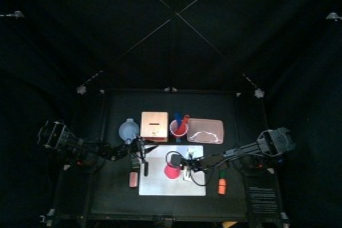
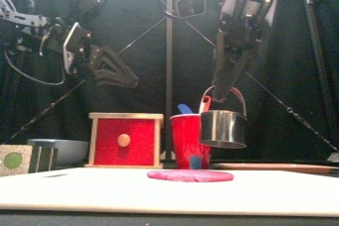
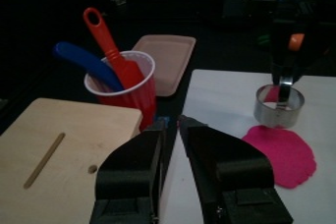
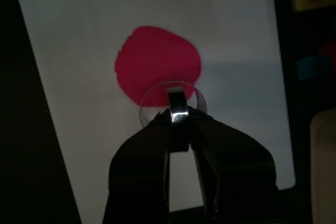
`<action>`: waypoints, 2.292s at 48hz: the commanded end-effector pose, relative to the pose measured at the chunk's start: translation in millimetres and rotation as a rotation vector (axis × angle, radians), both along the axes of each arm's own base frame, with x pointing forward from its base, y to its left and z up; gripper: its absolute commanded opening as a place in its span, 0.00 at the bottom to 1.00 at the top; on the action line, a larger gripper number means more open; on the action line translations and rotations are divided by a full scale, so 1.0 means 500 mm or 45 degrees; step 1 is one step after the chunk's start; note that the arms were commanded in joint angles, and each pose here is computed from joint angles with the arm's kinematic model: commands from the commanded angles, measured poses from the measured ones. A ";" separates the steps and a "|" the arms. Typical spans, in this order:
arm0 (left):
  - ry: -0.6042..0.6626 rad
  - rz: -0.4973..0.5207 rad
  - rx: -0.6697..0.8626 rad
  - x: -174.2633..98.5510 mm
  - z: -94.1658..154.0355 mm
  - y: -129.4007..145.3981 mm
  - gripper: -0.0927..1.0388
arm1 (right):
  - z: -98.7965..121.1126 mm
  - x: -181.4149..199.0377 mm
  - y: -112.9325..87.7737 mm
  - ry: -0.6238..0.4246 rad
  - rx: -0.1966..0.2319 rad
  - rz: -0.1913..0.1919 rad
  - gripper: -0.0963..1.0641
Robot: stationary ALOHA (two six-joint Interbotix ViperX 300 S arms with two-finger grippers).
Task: Get the cutter from the drawer then cut the dough then place the extra dough in the bowl
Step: Cut the dough
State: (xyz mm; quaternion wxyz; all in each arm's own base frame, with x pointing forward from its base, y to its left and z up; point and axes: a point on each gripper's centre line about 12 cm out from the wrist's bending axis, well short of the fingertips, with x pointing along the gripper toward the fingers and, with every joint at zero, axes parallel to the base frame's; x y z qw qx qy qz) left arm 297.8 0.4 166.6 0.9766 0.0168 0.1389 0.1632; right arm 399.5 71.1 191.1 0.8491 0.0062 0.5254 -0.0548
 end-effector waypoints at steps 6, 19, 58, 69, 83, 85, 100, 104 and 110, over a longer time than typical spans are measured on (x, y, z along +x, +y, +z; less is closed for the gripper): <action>-0.017 0.018 -0.056 -0.020 -0.002 0.001 0.63 | 0.030 0.048 0.003 -0.021 0.013 0.036 0.51; -0.006 0.024 -0.068 -0.027 -0.009 0.002 0.63 | 0.001 0.078 -0.018 0.020 0.020 0.036 0.51; -0.008 0.027 -0.070 -0.027 -0.008 0.003 0.62 | 0.008 0.067 -0.019 0.051 0.075 -0.005 0.50; -0.008 0.027 -0.070 -0.027 -0.008 0.003 0.62 | 0.022 0.067 -0.020 0.052 0.076 -0.011 0.50; -0.005 0.028 -0.070 -0.027 -0.010 0.003 0.62 | 0.040 0.073 -0.019 0.048 0.072 -0.013 0.50; -0.003 0.028 -0.070 -0.027 -0.010 0.003 0.62 | 0.039 0.073 -0.020 0.050 0.076 -0.017 0.50; 0.001 0.026 -0.069 -0.028 -0.012 0.003 0.62 | 0.029 0.082 -0.017 0.033 0.092 -0.017 0.50; 0.003 0.028 -0.069 -0.028 -0.013 0.004 0.62 | 0.026 0.083 -0.015 0.029 0.101 -0.017 0.50; 0.001 0.028 -0.070 -0.028 -0.012 0.003 0.62 | 0.014 0.080 -0.018 0.048 0.098 -0.022 0.50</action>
